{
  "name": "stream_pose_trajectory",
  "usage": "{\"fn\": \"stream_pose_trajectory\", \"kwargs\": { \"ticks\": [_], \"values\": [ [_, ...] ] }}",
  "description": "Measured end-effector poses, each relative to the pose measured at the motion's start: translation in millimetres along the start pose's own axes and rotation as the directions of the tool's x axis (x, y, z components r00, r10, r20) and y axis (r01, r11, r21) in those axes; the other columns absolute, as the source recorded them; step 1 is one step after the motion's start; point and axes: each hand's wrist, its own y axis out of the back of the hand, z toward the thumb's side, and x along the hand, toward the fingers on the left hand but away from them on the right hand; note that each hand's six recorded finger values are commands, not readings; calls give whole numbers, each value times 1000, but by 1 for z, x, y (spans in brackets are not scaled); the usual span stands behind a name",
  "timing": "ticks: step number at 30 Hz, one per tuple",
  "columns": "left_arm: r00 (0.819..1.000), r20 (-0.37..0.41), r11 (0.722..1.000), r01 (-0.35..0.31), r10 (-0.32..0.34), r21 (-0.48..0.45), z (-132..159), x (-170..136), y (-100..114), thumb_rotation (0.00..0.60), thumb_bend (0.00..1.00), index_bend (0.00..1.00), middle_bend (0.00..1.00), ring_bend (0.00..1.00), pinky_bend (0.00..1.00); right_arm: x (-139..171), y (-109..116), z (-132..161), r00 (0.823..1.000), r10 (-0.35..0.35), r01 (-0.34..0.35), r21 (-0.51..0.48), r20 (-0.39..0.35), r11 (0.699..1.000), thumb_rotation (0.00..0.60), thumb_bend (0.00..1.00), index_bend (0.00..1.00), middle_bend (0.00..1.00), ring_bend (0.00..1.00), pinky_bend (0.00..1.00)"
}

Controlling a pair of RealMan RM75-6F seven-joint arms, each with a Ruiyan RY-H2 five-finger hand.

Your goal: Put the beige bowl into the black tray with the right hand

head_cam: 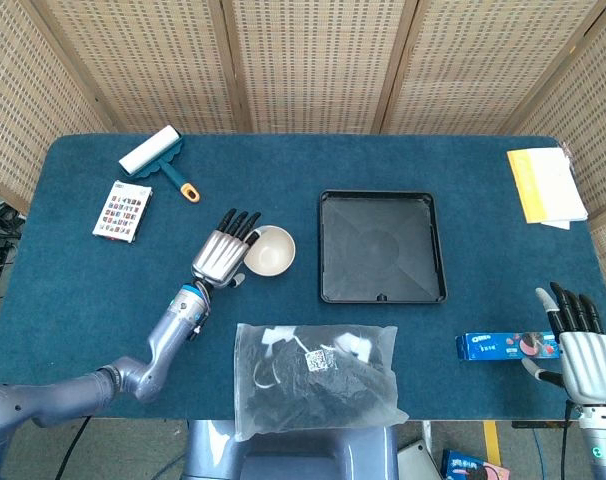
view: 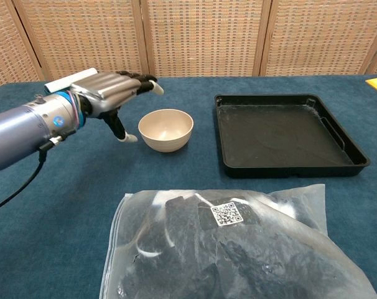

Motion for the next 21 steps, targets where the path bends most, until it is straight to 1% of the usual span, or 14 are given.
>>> {"fn": "stream_pose_trajectory", "kwargs": {
  "ticks": [4,5,8,11,13,15,18,21],
  "values": [
    [994,-25,994,-107,107,-21,-22,-18,32,600,213,105,0,0,0,0,0,4,1000,0,0,-2,-9,1000,600,155,55,0,0,0],
    [989,-36,989,-142,141,-29,-30,-26,43,600,213,102,0,0,0,0,0,5,1000,-1,1,-2,-11,1000,600,155,55,0,0,0],
    [975,-72,976,-212,209,-44,-53,-49,66,600,208,72,0,0,0,0,0,8,1000,-1,1,-1,-18,1000,600,155,55,0,0,0],
    [961,-122,967,-254,248,-37,-78,-76,80,600,195,15,0,0,0,1,0,9,1000,-1,1,1,-20,1000,600,155,55,0,0,0],
    [955,-155,966,-258,251,-26,-91,-94,82,600,186,0,0,0,0,1,0,9,1000,0,0,2,-17,1000,600,155,55,0,0,0],
    [952,-194,970,-244,236,-17,-106,-116,79,600,181,0,0,0,0,1,0,9,1000,1,-1,3,-15,1000,600,154,55,0,0,0],
    [948,-250,978,-208,198,-16,-124,-150,69,600,180,0,0,0,0,0,0,9,1000,-1,1,6,-13,1000,600,154,55,0,0,0],
    [939,-297,982,-187,171,-25,-137,-186,58,600,180,0,0,0,0,0,2,9,1000,-5,5,8,-12,1000,600,155,55,0,0,0]
  ]
}}
